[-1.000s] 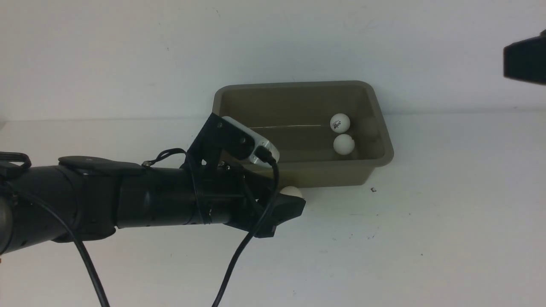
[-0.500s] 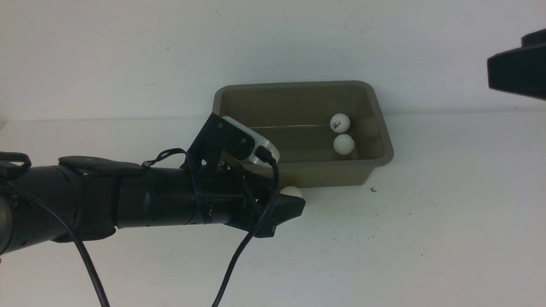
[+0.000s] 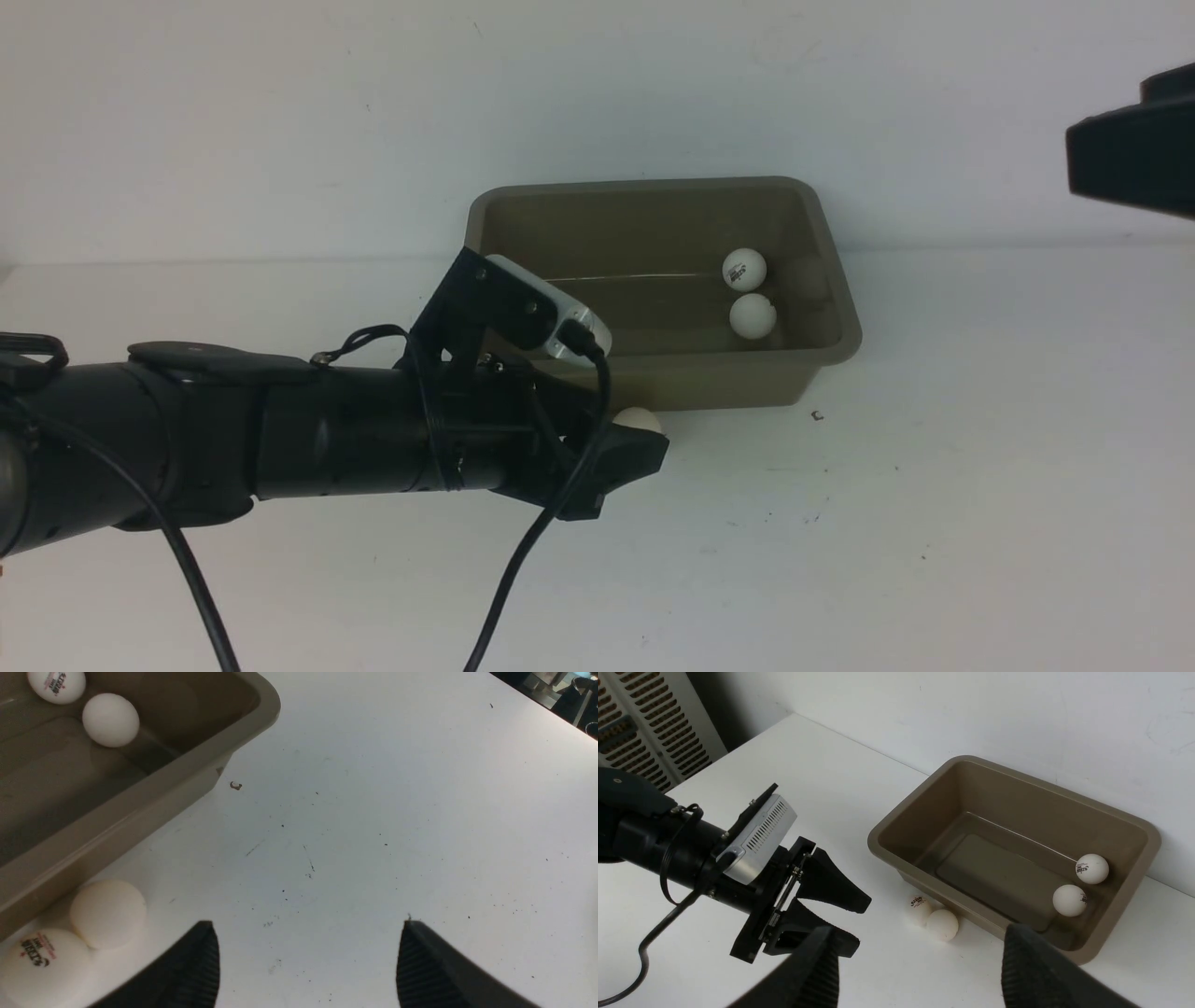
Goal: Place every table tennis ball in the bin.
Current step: Use the left arm to clamp the table tennis ball closest to it
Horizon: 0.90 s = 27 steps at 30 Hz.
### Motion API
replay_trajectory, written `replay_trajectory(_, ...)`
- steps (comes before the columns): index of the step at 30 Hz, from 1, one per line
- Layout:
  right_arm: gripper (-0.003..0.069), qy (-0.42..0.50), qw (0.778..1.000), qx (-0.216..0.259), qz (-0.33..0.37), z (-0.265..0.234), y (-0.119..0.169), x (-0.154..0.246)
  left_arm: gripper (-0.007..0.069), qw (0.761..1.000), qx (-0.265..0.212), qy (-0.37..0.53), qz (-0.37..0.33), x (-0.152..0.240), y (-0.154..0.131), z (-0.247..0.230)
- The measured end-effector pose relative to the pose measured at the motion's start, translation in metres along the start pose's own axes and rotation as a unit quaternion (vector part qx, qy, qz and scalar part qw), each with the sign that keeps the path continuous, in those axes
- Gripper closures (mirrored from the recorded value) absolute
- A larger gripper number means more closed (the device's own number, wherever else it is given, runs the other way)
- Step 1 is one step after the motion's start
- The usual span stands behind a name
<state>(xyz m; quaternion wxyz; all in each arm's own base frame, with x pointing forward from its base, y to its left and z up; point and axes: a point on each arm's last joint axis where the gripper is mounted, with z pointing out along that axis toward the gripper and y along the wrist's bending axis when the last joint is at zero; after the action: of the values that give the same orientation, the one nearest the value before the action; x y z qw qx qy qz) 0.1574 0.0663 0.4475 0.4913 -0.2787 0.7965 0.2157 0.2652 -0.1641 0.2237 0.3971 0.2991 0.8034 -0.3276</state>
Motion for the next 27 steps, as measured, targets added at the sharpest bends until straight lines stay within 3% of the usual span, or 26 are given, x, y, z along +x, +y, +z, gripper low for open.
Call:
replay_trajectory(8,0.0230,0.000,1.000,0.000,0.000,0.000,0.000,0.000,0.0165,0.999,-0.031,0.005,0.000,0.001,0.006,0.000)
replay_trajectory(17,0.0230,-0.006,1.000,0.005,-0.001,0.000,-0.001,-0.001,0.0165,0.991,-0.129,0.021,-0.008,0.004,0.023,-0.003)
replay_trajectory(27,0.0230,-0.006,1.000,0.006,-0.001,0.000,-0.001,-0.001,0.0165,0.982,-0.183,0.033,-0.045,0.013,0.032,-0.006)
